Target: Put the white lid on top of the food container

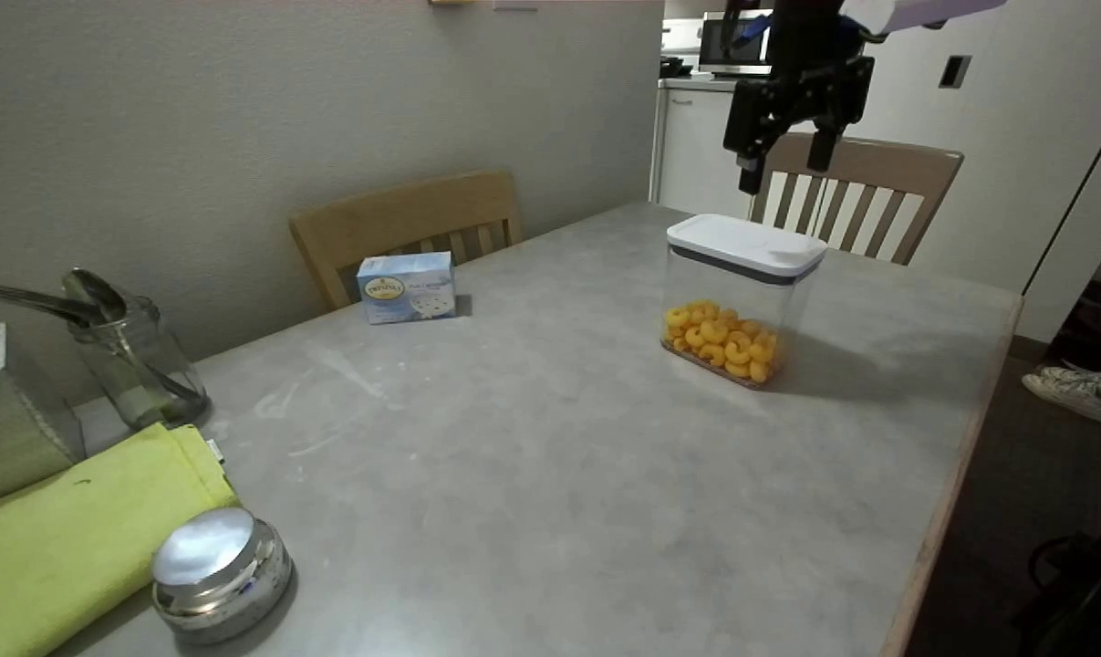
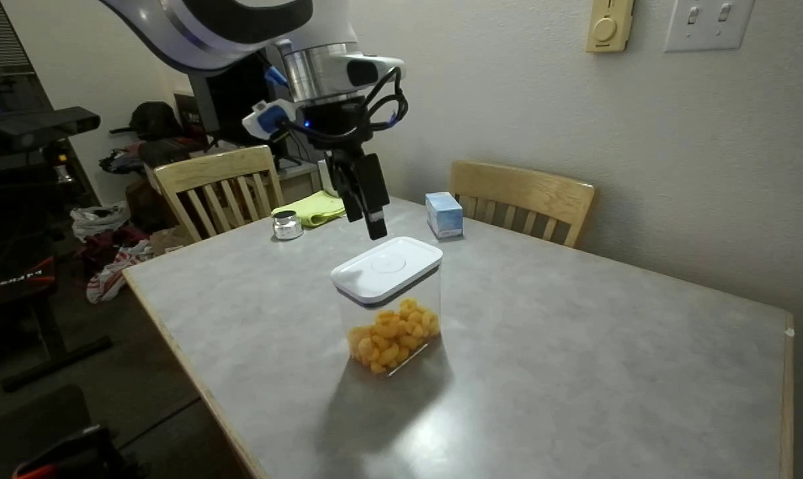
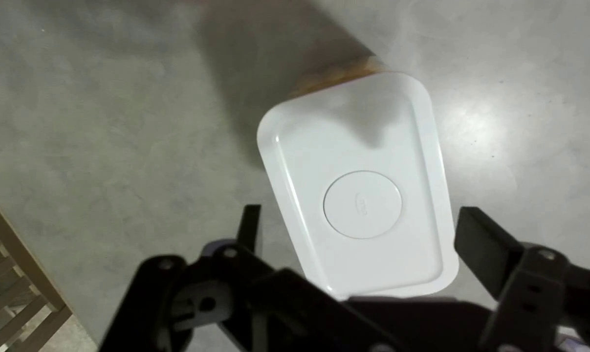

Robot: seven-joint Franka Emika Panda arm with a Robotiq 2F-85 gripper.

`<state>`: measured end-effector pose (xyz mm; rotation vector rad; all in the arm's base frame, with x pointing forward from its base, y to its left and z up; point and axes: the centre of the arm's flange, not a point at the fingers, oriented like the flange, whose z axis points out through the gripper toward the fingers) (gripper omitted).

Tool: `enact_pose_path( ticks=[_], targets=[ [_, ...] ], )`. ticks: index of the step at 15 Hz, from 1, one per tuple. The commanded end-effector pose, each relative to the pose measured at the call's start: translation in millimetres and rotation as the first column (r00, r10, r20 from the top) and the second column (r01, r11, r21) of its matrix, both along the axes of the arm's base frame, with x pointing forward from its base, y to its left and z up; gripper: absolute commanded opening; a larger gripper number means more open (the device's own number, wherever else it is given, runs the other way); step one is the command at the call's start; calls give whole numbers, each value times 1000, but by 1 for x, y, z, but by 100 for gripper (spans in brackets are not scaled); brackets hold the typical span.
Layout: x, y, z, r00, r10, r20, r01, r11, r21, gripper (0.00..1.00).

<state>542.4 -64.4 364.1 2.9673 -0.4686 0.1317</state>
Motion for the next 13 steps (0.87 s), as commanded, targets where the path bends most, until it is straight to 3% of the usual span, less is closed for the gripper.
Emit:
enact_pose_path(
  ticks=[1,7,8,13],
  targets=[
    [2,5,11,1000,18,-19,-18,1000,3,100],
    [16,24,34,997,71,-13,-71,997,-10,100],
    [12,18,22,999,35,-3,-35,999,-6,100],
    [16,26,30,999,54,6,-54,998,-8,100]
  ],
)
